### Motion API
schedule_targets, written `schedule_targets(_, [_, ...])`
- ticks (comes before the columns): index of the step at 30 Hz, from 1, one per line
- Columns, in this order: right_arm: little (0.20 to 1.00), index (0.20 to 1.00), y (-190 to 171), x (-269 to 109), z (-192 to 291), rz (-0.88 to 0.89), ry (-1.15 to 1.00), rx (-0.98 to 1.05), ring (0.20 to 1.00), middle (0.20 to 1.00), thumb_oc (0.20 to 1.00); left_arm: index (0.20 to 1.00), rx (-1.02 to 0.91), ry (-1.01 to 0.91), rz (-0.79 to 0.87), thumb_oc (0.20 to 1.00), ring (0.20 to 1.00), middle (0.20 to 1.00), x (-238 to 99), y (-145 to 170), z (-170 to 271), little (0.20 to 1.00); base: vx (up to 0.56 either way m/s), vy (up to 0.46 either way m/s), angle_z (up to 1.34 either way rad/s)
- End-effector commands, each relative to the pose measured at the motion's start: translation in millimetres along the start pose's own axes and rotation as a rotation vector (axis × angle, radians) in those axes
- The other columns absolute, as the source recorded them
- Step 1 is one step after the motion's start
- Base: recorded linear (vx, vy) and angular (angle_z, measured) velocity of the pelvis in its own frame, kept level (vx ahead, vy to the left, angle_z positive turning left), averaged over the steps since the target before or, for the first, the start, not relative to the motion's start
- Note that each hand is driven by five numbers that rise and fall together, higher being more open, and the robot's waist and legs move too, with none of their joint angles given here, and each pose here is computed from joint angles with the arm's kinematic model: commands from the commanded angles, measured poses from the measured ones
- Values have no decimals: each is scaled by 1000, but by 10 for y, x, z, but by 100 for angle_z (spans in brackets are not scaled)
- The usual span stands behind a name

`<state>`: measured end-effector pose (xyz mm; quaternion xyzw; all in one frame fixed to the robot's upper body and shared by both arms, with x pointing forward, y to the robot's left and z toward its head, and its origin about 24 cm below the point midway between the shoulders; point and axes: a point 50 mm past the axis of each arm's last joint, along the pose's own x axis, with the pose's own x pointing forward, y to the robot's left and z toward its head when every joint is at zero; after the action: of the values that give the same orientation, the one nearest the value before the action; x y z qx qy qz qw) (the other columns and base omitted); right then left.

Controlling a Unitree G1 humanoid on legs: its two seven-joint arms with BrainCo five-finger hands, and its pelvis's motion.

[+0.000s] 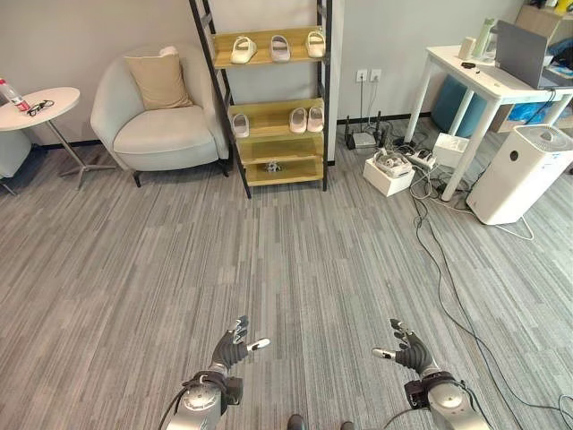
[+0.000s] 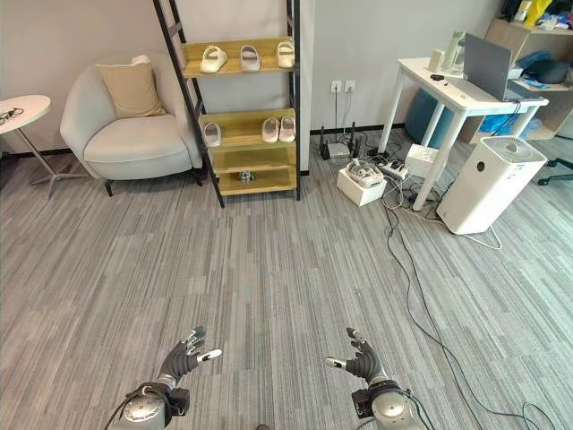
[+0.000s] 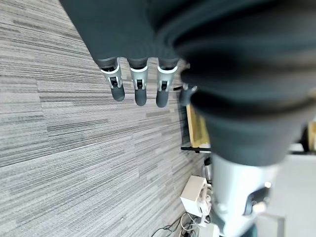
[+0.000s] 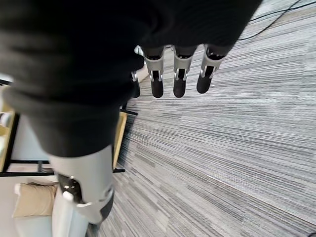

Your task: Arrange the slippers neatly on the shoe rack.

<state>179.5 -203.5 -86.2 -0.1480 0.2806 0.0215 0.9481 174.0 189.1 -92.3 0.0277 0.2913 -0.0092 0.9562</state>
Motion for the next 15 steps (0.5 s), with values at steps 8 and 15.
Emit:
schedule_targets(8, [1000, 1000, 44, 34, 276, 12, -121, 16, 1000, 1000, 1000, 1000, -45, -95, 4, 1000, 1000, 1000, 35, 25, 217, 1000, 0, 0, 0])
schedule_targets(15, [1000, 1000, 66, 55, 246, 20, -99, 20, 1000, 1000, 1000, 1000, -68, -83, -12, 1000, 1000, 1000, 33, -22, 200, 1000, 6, 4, -1])
